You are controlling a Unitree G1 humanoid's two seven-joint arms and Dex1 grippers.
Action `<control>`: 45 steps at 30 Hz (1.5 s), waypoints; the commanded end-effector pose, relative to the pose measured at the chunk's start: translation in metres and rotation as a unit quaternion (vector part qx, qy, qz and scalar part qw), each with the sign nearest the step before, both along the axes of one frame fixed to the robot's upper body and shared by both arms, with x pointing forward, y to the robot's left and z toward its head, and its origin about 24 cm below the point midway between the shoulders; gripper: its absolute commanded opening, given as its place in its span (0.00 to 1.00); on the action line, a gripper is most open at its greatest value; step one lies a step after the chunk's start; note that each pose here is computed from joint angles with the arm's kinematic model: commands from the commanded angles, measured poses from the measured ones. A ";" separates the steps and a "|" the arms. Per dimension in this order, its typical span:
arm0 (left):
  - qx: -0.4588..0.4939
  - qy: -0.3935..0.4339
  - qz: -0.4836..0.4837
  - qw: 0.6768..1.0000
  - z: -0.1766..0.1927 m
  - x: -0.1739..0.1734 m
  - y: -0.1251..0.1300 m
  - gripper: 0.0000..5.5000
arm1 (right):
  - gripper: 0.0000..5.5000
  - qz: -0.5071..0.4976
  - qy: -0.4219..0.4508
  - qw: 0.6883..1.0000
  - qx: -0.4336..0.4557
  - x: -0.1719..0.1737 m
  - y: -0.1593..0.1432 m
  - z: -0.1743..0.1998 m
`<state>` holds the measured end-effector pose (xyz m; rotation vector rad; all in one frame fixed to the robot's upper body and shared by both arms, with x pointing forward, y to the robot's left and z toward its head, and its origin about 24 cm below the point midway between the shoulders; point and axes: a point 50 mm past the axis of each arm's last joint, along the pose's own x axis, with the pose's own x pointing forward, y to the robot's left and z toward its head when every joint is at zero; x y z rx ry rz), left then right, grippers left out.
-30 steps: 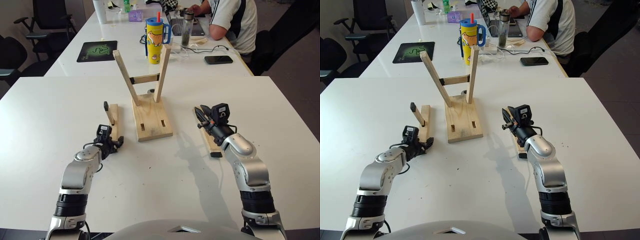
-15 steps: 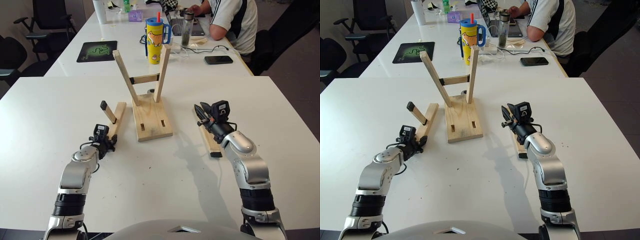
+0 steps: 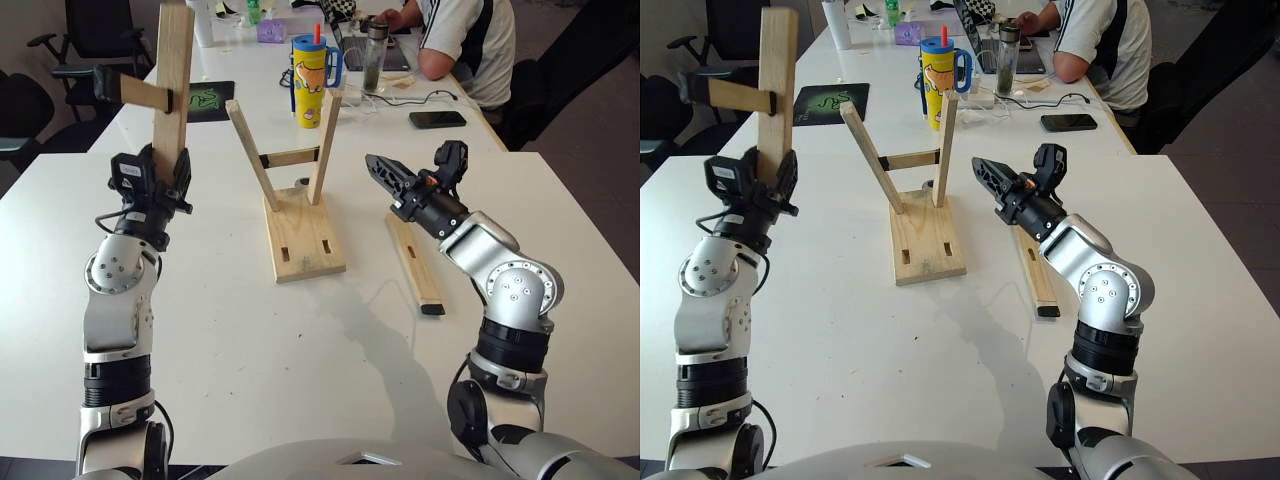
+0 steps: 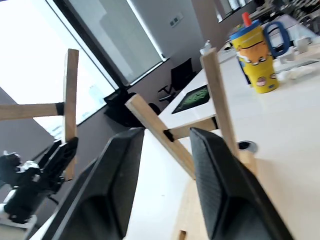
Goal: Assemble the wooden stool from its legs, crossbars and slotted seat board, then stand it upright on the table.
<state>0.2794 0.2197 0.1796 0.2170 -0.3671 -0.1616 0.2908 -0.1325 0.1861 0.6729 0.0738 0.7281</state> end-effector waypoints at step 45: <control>0.117 0.102 -0.271 0.950 -0.030 -0.018 -0.074 0.51 | 0.19 -0.011 0.035 0.991 0.131 0.008 -0.005 0.042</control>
